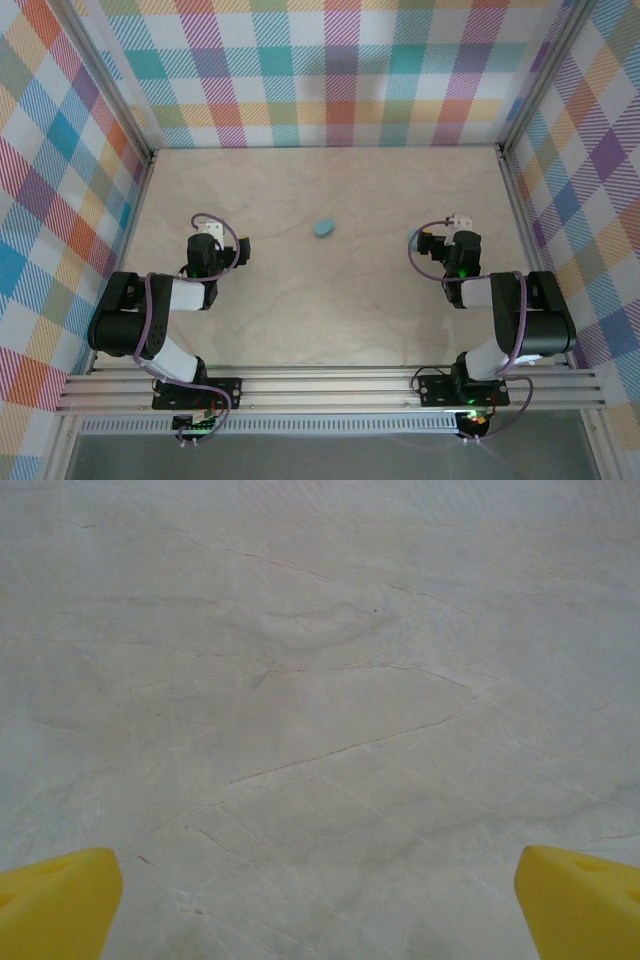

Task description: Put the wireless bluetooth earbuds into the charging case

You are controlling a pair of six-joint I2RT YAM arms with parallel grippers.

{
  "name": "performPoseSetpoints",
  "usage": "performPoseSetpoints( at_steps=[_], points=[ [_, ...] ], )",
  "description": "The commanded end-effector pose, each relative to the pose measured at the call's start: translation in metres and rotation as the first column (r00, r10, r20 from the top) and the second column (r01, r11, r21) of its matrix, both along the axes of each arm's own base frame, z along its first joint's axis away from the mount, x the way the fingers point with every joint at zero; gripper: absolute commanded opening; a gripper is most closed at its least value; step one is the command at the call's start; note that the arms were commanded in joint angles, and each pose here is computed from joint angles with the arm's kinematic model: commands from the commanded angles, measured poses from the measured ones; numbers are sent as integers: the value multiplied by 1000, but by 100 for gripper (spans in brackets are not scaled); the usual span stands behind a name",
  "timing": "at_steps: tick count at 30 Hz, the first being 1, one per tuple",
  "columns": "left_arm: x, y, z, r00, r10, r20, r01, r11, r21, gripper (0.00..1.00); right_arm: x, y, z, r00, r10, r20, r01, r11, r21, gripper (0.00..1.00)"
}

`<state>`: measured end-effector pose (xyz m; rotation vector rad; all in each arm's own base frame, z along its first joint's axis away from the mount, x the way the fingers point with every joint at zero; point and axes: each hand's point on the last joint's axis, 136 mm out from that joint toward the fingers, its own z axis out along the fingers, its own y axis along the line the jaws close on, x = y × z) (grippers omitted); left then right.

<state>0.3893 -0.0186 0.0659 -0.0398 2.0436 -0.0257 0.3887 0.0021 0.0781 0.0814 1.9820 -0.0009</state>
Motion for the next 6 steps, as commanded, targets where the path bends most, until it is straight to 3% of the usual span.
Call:
performPoseSetpoints(
  at_steps=[1,6],
  points=[
    [9,2,13,999,4,47,-3,1000,-13,100,10,5,13,999,34,42,-35,999,13,100],
    [9,2,13,999,3,48,-2,1000,-14,100,8,6,15,998,37,51,-37,999,13,100]
  ],
)
